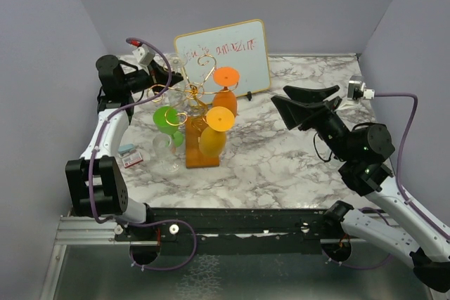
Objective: Place the wine glass upside down on the wine glass rack
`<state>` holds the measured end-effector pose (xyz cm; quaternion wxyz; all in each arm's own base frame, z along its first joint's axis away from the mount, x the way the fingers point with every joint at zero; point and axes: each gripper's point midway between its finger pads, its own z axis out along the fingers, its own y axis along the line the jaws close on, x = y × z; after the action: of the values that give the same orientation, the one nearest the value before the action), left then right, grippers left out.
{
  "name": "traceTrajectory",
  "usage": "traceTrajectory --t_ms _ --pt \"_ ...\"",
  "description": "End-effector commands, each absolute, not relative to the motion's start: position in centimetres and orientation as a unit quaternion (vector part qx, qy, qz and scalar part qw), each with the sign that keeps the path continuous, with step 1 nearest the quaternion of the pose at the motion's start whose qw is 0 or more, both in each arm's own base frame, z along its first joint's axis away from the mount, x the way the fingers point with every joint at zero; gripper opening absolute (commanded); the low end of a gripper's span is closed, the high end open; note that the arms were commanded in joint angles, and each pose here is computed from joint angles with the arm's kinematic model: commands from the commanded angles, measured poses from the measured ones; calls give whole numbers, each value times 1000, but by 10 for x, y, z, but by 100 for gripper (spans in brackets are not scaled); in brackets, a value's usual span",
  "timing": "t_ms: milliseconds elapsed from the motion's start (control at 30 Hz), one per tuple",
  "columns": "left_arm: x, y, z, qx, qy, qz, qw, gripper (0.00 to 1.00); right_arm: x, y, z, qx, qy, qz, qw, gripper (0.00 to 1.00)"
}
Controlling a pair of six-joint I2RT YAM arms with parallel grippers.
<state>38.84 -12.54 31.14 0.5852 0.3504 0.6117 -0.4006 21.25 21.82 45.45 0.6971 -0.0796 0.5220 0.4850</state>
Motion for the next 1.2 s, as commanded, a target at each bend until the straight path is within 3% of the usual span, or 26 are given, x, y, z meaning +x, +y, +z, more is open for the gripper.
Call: traceTrajectory --t_ms 0,433,1067,1167 --pt "400 -125 337 357 585 -314 657 0 204 218 470 -92 504 495 701 72" --pt "409 -107 341 282 595 -238 714 0 202 217 472 -95 503 495 702 72" --pt "390 -94 330 252 603 -218 725 0 200 217 470 -96 506 498 698 72" --pt "388 -91 331 243 605 -215 727 4 200 217 469 -96 507 498 698 73"
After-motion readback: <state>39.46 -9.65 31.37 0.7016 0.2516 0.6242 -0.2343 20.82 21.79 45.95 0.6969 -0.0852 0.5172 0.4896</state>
